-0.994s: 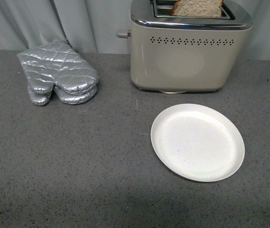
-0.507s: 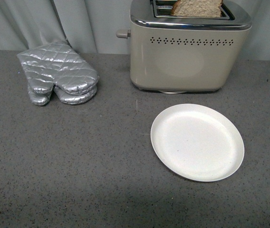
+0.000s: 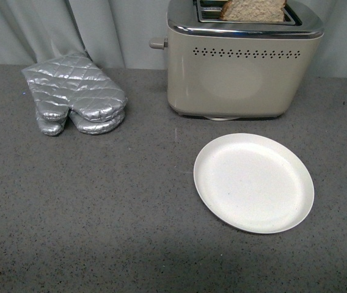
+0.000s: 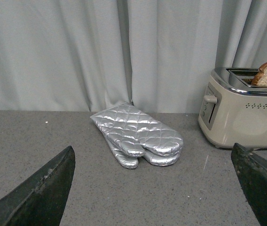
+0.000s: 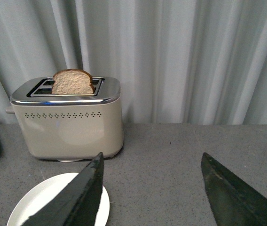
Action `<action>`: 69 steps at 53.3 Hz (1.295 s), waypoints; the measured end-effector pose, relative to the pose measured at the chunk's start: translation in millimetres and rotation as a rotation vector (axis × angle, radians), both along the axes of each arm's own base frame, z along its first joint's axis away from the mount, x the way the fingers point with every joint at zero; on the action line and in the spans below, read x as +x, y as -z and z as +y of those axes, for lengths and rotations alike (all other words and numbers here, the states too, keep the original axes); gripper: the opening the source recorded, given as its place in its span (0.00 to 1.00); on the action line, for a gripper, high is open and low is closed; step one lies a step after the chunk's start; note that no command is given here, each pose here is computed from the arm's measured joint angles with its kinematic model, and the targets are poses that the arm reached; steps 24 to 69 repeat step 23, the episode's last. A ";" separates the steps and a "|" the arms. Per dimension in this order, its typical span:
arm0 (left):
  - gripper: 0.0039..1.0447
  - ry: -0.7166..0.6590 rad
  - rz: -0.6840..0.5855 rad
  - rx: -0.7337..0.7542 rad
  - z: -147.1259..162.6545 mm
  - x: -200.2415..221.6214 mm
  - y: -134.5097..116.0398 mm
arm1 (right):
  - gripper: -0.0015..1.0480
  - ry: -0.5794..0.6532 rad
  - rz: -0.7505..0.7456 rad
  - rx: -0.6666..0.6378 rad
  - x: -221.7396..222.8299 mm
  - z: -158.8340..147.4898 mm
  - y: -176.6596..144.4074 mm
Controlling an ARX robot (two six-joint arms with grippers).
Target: Put bread into toaster
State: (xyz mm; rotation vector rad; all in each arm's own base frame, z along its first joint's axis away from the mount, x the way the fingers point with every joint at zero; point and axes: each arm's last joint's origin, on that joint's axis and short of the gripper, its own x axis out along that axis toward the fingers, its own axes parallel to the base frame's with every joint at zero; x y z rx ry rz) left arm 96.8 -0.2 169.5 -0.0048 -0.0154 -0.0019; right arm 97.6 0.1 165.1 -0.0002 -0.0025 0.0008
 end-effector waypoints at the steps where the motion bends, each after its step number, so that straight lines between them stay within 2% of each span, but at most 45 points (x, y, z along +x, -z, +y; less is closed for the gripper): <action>1: 0.94 0.000 0.000 0.000 0.0 0.0 0.0 | 0.67 0.000 0.000 0.000 0.0 0.0 0.0; 5: 0.94 0.000 0.000 0.000 0.0 0.0 0.0 | 0.80 0.000 0.000 0.000 0.0 0.0 0.0; 11: 0.94 0.000 0.000 0.000 0.0 0.0 0.0 | 0.92 0.000 0.000 0.002 0.0 0.0 0.0; 14: 0.94 0.000 0.000 0.000 0.0 0.0 0.0 | 0.90 0.000 0.000 0.001 0.0 0.0 0.0; 69: 0.94 0.000 0.000 0.000 0.0 0.0 0.0 | 0.91 0.000 0.000 0.001 0.0 0.0 0.0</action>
